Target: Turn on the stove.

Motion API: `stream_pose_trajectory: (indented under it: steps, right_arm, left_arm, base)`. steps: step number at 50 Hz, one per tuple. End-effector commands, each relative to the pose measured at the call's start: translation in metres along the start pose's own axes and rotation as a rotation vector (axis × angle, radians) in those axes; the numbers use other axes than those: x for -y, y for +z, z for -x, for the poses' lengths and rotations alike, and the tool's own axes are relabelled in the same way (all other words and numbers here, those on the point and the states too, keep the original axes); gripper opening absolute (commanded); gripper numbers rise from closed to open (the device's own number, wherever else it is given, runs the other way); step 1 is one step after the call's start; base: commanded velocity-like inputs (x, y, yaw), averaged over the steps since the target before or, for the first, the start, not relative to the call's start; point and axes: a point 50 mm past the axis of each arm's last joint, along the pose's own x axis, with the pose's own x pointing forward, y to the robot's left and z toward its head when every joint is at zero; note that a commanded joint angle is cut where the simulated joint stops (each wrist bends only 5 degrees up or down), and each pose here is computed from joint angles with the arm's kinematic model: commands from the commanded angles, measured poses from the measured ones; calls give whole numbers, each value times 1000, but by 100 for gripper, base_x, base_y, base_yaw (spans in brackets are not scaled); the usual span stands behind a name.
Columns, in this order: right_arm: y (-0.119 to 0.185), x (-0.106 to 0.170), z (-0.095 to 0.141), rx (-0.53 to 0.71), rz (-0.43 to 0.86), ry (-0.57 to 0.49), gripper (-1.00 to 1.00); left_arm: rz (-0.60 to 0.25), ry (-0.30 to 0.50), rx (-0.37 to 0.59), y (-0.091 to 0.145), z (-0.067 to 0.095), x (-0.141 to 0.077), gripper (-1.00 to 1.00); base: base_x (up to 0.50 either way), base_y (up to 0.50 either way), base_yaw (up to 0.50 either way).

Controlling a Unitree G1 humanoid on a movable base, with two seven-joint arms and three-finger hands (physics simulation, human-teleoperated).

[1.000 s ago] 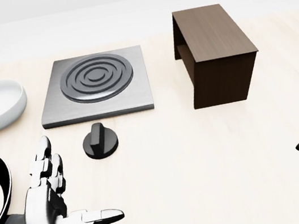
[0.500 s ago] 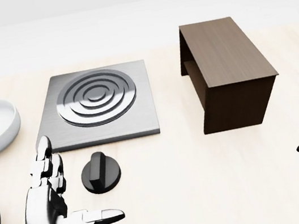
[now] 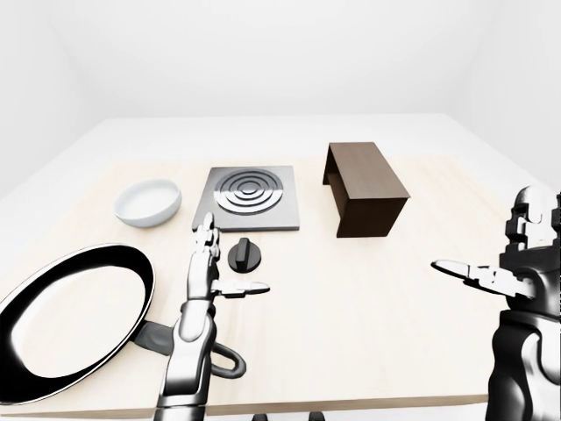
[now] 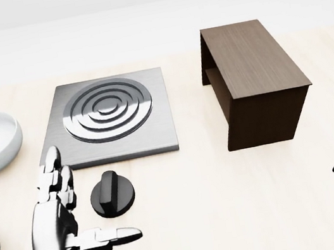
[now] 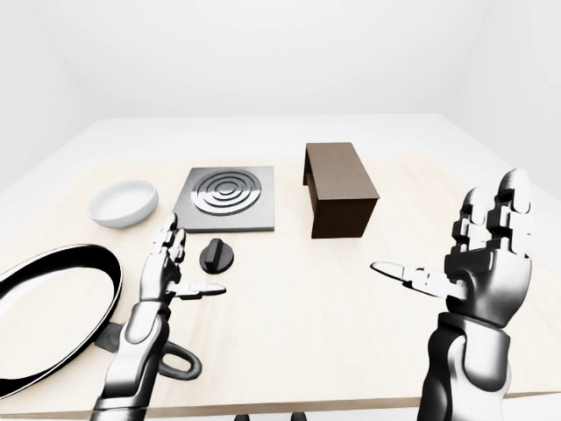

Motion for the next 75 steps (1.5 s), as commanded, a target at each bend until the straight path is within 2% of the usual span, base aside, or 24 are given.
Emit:
stream_pose_trajectory:
  steps: [1,9,19,26,51,75]
  right_arm:
    - [-2,-2,0,-6,-5,9,100]
    - [-1,-2,0,-7,-1,11,100]
    - [-3,-2,0,-14,4,12,100]
    - [-4,-3,1,-18,4,12,100]
    - [-8,-2,1,-37,3,12,100]
    - [-6,-2,2,-30,2,11,100]
  left_arm:
    - [-5,-5,13,5,-10,4,100]
    - [-4,-16,-18,-7,-18,9,100]
    - [-22,-15,-13,-4,-33,12,100]
    - [-26,-15,-33,-15,-38,12,100]
    - [-27,-26,-147,-40,-36,15,100]
    - [-37,-28,-200,-53,-30,16,100]
  base:
    - [0,0,0]
    - [0,0,0]
    - [0,0,0]
    - [0,0,0]
    - [0,0,0]
    - [0,0,0]
